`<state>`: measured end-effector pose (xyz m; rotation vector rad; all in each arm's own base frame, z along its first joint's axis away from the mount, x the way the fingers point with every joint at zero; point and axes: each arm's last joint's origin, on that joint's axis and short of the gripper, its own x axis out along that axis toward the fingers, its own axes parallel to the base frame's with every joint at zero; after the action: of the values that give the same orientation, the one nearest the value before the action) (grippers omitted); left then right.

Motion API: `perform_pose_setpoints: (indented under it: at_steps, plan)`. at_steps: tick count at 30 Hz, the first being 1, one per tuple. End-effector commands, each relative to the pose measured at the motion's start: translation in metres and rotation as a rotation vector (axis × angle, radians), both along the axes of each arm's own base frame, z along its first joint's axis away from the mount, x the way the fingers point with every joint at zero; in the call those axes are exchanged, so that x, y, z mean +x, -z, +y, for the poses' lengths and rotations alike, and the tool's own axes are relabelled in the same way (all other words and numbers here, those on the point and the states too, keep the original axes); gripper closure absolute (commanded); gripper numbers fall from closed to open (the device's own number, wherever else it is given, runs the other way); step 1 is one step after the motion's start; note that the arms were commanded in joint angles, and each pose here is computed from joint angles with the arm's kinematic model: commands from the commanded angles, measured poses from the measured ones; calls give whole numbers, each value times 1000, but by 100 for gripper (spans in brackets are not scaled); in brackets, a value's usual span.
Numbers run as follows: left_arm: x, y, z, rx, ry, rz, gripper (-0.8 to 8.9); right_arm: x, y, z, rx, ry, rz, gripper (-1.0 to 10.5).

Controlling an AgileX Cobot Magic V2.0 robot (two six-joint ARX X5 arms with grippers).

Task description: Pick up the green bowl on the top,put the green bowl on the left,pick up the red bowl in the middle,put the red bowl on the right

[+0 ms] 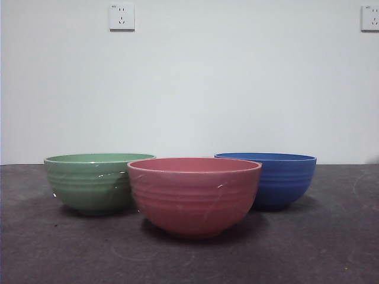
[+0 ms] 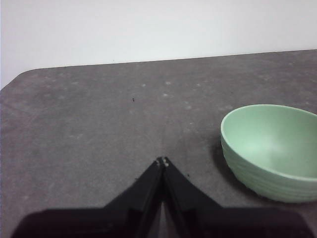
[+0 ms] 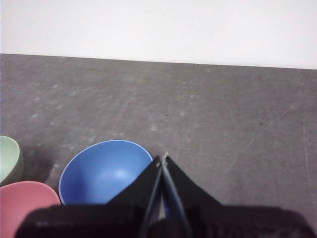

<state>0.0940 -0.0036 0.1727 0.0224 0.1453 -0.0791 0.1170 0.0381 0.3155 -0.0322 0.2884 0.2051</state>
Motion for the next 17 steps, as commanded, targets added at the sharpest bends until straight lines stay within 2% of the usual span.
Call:
perform_pose_setpoints:
  at_steps: [1, 10, 17]
  plan:
    - [-1, 8, 1, -21, -12, -15, 817, 0, 2, 0, 6, 5, 7, 943]
    - [0, 24, 5, -28, -55, 69, 817, 0, 2, 0, 3, 5, 13, 943]
    - [1, 25, 5, -24, -55, 67, 817, 0, 2, 0, 3, 6, 14, 943]
